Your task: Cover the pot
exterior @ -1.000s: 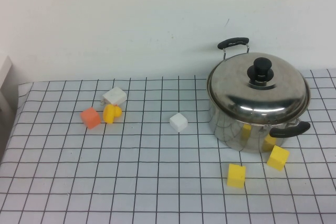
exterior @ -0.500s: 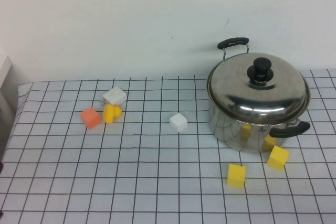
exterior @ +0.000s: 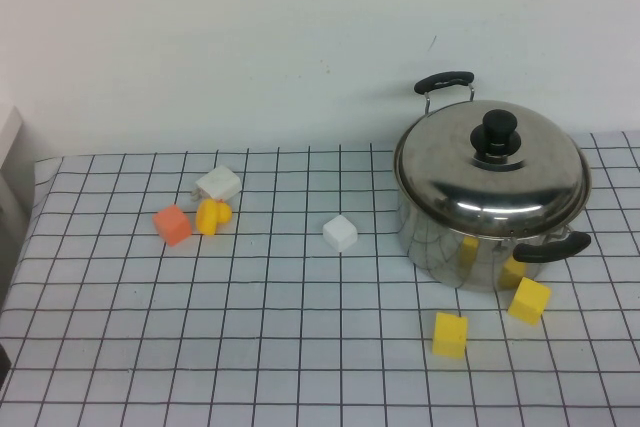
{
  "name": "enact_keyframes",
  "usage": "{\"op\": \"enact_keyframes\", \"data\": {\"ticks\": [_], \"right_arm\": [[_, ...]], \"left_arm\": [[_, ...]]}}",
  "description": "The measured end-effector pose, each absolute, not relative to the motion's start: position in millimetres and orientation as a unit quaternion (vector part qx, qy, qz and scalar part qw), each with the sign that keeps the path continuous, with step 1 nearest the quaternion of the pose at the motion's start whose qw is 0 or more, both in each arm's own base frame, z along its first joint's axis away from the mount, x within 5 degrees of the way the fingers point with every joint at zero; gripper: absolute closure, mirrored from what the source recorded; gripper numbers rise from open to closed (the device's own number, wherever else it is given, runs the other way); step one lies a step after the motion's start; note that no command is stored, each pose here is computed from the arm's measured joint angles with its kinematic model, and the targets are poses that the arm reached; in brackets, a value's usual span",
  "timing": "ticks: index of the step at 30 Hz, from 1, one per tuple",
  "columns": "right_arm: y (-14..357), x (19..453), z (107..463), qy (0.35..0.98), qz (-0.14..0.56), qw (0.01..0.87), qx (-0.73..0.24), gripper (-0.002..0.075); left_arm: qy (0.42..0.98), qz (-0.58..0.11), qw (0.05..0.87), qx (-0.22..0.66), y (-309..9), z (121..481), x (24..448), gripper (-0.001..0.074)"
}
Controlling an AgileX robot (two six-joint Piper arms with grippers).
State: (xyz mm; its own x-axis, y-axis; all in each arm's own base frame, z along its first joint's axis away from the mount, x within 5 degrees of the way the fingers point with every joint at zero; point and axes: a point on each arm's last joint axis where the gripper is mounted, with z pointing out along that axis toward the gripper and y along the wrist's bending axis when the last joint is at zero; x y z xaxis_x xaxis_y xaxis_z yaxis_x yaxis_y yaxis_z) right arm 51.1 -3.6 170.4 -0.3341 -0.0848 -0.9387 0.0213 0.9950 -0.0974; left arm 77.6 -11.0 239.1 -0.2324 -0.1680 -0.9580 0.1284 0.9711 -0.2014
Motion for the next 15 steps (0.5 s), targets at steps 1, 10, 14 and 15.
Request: {"op": "enact_keyframes", "data": {"ticks": [1,10,14,15], "right_arm": [[-4,51,170,0.815,-0.046,0.577,-0.019,0.0717],[-4,51,170,0.815,-0.046,0.577,-0.019,0.0717],[-4,51,170,0.815,-0.046,0.577,-0.019,0.0717],[-4,51,170,0.815,-0.046,0.577,-0.019,0.0717]], "left_arm": [[0.772,-0.126,0.623,-0.019,-10,238,75,0.0736],[0.703,-0.148,0.692,-0.070,-6,219,57,0.0736],[0.700,-0.129,0.695,-0.099,-2,200,57,0.0736],[0.706,-0.126,0.689,-0.104,-2,199,57,0.0736]]}}
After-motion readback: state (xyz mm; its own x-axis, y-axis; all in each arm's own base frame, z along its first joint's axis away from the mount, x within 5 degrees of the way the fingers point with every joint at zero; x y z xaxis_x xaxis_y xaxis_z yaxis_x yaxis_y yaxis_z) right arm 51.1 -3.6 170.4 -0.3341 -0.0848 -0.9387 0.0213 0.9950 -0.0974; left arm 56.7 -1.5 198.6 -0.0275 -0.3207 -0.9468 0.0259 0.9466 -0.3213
